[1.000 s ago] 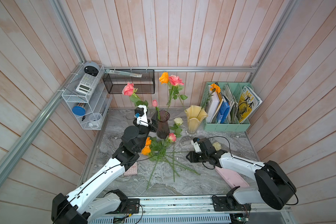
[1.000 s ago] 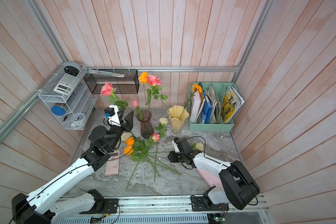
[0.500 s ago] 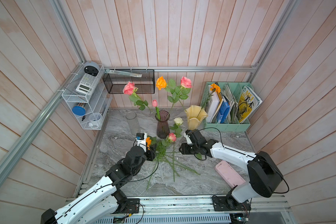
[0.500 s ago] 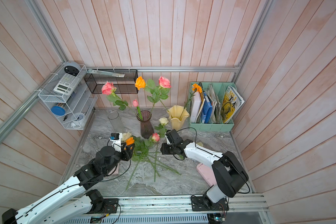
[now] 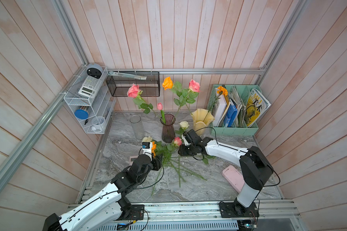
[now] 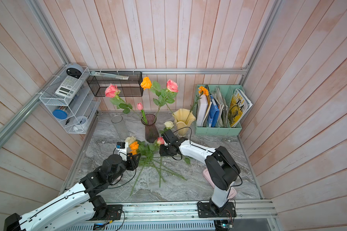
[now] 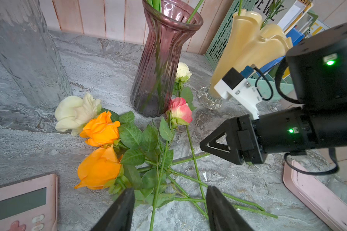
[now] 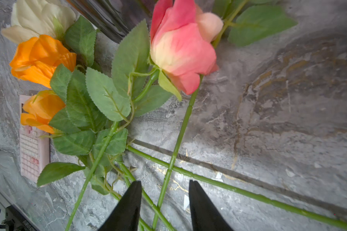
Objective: Arrange the flowers in different vases according to their colors
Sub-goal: Pick up the flower at the center of the board.
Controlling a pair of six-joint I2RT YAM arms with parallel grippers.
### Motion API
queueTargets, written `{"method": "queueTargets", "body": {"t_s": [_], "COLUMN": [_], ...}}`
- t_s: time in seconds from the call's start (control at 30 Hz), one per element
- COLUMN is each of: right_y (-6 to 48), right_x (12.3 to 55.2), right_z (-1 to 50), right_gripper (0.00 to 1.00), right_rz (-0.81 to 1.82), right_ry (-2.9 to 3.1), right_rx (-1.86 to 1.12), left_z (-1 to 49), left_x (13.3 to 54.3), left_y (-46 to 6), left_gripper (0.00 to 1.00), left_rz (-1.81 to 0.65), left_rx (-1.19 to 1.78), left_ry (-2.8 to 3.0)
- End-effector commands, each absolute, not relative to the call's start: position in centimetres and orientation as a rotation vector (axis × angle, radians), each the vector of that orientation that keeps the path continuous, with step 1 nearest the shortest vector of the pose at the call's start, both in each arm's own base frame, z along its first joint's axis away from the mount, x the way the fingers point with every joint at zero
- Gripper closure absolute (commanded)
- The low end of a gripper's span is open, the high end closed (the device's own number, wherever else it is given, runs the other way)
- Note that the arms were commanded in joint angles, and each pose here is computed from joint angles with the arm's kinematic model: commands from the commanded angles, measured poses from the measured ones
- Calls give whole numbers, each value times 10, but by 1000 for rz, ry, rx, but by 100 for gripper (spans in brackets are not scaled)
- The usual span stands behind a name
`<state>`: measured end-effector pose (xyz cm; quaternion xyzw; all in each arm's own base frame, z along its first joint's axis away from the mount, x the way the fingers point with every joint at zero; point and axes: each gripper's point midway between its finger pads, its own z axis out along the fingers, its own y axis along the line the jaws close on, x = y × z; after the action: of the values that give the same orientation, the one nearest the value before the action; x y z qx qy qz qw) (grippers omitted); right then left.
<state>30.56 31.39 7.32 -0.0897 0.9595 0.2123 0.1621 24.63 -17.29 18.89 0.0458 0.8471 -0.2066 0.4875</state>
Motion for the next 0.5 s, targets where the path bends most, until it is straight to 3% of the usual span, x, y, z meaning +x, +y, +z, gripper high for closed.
{"method": "queueTargets", "body": {"t_s": [0.0,0.47], "right_y": [305,313], "right_x": [303,321], "right_z": [56,30], "right_gripper": [55,58], "right_rz": [464,296], "right_ry": [2816,2871], "right_rx": [-262,-288], "left_z": [192,189], "left_x": [246,246], "left_y": [-175,-174], "left_gripper": [38,38], "left_rz": [-526,-508], "left_rx": [110,129], "left_ry": [2040,2038]}}
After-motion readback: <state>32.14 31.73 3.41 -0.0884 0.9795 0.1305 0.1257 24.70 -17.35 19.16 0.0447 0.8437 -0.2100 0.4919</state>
